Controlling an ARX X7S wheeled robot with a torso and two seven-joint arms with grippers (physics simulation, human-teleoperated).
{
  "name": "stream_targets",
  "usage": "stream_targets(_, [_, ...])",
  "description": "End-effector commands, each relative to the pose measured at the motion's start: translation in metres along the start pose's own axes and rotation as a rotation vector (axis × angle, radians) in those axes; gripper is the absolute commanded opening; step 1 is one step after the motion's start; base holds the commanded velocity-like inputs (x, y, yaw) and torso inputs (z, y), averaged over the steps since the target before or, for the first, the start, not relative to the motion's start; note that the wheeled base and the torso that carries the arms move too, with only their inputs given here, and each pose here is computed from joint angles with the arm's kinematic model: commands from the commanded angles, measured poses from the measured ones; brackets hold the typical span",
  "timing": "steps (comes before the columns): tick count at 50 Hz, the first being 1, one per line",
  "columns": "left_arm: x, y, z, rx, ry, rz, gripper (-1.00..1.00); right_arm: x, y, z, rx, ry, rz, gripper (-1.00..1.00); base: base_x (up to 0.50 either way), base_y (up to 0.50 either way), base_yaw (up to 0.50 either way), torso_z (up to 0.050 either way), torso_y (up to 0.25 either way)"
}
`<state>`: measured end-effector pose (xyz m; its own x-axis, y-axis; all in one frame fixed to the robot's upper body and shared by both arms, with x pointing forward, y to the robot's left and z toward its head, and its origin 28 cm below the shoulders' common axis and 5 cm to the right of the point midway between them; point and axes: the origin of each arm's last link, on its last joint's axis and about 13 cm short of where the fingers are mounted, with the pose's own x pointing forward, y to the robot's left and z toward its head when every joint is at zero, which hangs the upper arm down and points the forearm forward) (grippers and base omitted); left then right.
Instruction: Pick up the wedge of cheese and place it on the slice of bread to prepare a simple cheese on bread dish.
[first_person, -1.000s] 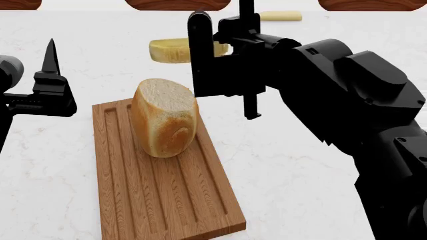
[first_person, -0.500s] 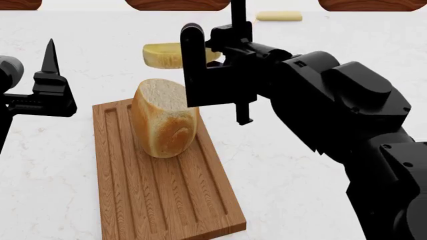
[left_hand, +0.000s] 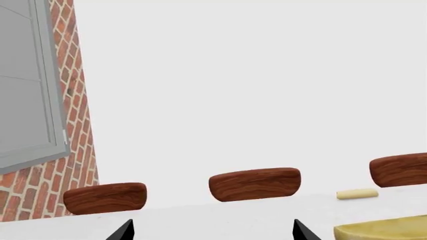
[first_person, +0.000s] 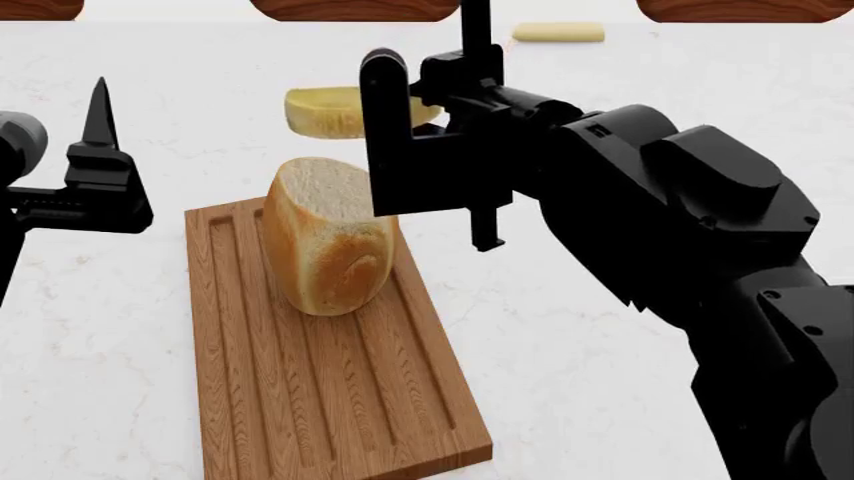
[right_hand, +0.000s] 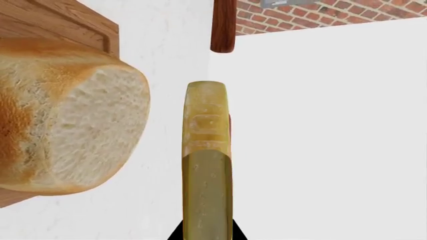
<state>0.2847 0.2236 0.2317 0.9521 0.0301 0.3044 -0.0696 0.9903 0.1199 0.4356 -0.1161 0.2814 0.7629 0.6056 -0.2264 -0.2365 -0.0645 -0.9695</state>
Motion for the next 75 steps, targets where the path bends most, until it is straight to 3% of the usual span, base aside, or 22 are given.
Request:
stream_targets(1, [-0.001, 0.000, 0.001, -0.002, -0.015, 0.003, 1.00, 0.003, 0.014, -0.004, -0.023, 0.010, 0.048, -1.00, 0.00, 0.00, 0.00, 0.000, 0.000])
stream_targets(11, [-0.001, 0.000, 0.001, -0.003, -0.017, 0.001, 1.00, 0.003, 0.014, -0.004, -0.023, 0.010, 0.048, -1.00, 0.00, 0.00, 0.00, 0.000, 0.000])
stream_targets(12, [-0.001, 0.000, 0.001, -0.003, -0.017, 0.001, 1.00, 0.003, 0.014, -0.004, -0.023, 0.010, 0.048, 1.00, 0.00, 0.00, 0.00, 0.000, 0.000])
stream_targets(41, [-0.001, 0.000, 0.000, -0.005, -0.012, -0.005, 1.00, 0.003, 0.014, -0.004, -0.023, 0.010, 0.048, 1.00, 0.00, 0.00, 0.00, 0.000, 0.000])
stream_targets(42, [-0.001, 0.000, 0.001, -0.005, -0.011, -0.005, 1.00, 0.009, 0.069, -0.003, 0.119, -0.159, 0.190, 1.00, 0.00, 0.00, 0.00, 0.000, 0.000])
stream_targets(43, [-0.001, 0.000, 0.001, -0.005, -0.011, -0.005, 1.00, 0.009, 0.065, 0.002, 0.098, -0.239, 0.301, 1.00, 0.00, 0.00, 0.00, 0.000, 0.000])
stream_targets(44, [-0.001, 0.000, 0.001, -0.006, -0.010, -0.008, 1.00, 0.009, 0.061, 0.003, 0.092, -0.254, 0.311, 1.00, 0.00, 0.00, 0.00, 0.000, 0.000])
stream_targets(54, [-0.001, 0.000, 0.000, -0.008, -0.014, -0.009, 1.00, 0.006, 0.043, 0.006, 0.052, -0.306, 0.316, 1.00, 0.00, 0.00, 0.00, 0.000, 0.000])
stream_targets(75, [-0.001, 0.000, 0.001, -0.006, -0.015, -0.012, 1.00, -0.017, 0.005, -0.008, -0.014, -0.272, 0.407, 1.00, 0.00, 0.00, 0.00, 0.000, 0.000])
